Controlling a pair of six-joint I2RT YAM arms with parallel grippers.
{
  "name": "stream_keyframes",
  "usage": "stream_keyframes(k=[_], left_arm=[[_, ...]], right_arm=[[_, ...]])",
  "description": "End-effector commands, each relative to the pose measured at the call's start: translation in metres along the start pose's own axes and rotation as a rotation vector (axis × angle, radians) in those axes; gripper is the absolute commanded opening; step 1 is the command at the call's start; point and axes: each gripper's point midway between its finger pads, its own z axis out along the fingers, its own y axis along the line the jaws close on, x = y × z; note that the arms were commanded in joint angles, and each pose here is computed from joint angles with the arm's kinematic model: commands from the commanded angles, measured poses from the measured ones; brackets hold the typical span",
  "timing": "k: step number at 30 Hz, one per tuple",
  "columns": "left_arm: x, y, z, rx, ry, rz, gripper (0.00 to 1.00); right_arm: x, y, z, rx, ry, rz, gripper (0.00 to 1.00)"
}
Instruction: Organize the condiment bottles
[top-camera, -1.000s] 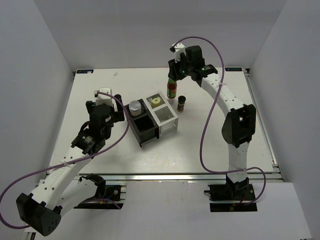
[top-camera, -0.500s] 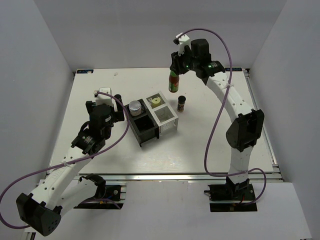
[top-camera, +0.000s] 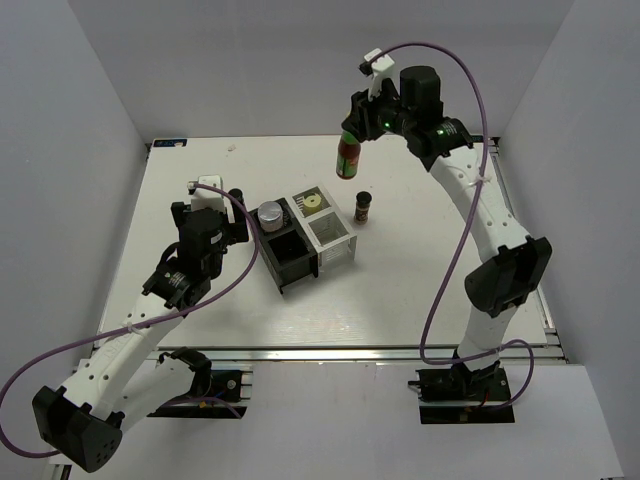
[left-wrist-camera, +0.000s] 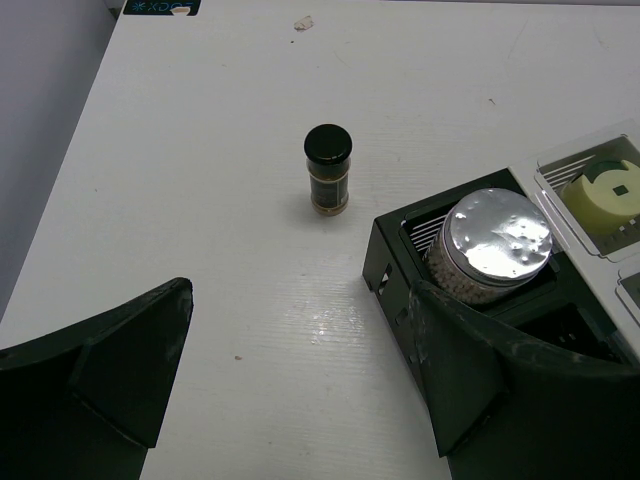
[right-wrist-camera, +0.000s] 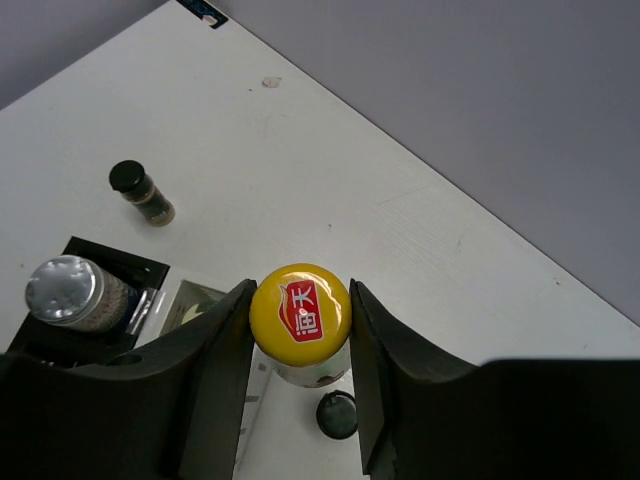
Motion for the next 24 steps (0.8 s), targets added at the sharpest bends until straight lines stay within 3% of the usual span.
stream_keyframes(k=[1, 15, 24], left_arm=[[-0.003, 0.003, -0.001, -0.009, -0.016, -0.007, 0.98], [-0.003, 0.003, -0.002, -0.007, -0.019, -0.011, 0.98], [-0.004, 0.003, -0.002, -0.007, -0.019, -0.008, 0.98]], right_arm=[[-0.089, 0.028, -0.058, -0.057, -0.248, -0.063, 0.0], [-0.038, 0.101, -0.057, -0.243, -0.141, -0.016, 0.0], [-0.016, 0.119, -0.043, -0.27, -0.094, -0.021, 0.0]])
